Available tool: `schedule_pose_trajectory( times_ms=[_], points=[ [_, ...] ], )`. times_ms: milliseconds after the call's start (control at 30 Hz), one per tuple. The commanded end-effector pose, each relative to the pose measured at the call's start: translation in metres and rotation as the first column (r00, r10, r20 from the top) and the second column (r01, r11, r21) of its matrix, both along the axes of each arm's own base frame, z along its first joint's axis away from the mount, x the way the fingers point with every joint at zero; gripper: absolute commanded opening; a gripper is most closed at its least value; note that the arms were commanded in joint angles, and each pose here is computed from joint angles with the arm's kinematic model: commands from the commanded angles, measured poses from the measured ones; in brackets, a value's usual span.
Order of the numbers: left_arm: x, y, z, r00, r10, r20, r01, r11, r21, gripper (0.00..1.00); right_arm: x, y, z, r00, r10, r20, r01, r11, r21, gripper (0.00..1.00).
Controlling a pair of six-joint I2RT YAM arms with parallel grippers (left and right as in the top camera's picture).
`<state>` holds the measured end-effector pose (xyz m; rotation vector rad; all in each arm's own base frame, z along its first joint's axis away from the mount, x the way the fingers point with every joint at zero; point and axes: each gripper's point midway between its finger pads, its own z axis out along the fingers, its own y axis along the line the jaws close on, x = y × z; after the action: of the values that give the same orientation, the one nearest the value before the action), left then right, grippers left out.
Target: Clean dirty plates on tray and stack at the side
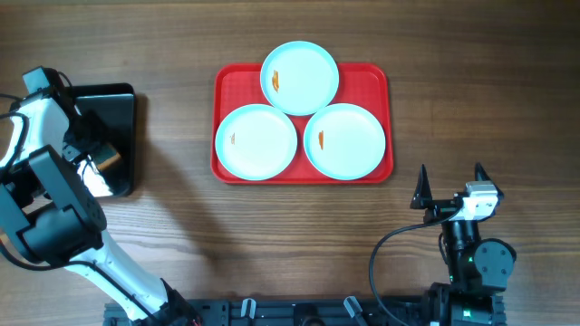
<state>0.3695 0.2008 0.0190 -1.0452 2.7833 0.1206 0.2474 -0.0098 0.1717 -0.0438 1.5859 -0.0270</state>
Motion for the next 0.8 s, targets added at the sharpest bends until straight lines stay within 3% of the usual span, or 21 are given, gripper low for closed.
schedule_pose_trajectory(
  times_ms=[0, 367, 533, 767],
  points=[
    [0.005, 0.006, 0.007, 1.0, 0.0, 0.027, 0.0, 1.0, 0.007, 0.61, 0.0, -0.002, 0.001, 1.0, -0.013, 0.006, 0.013, 1.0, -0.006, 1.0],
    [0.003, 0.008, -0.002, 0.999, 0.004, 0.038, -0.004, 1.0, 0.008, 0.61, 0.0, -0.002, 0.001, 1.0, -0.013, 0.006, 0.013, 1.0, -0.006, 1.0],
    [0.004, 0.007, -0.002, 0.999, -0.017, 0.041, 0.017, 1.0, 0.004, 0.5, 0.0, -0.002, 0.001, 1.0, -0.013, 0.006, 0.013, 1.0, -0.006, 1.0],
    [0.005, -0.003, -0.003, 0.997, -0.058, 0.049, 0.06, 0.997, -0.04, 0.5, 0.0, -0.002, 0.001, 1.0, -0.013, 0.006, 0.013, 1.0, -0.006, 1.0]
  ],
)
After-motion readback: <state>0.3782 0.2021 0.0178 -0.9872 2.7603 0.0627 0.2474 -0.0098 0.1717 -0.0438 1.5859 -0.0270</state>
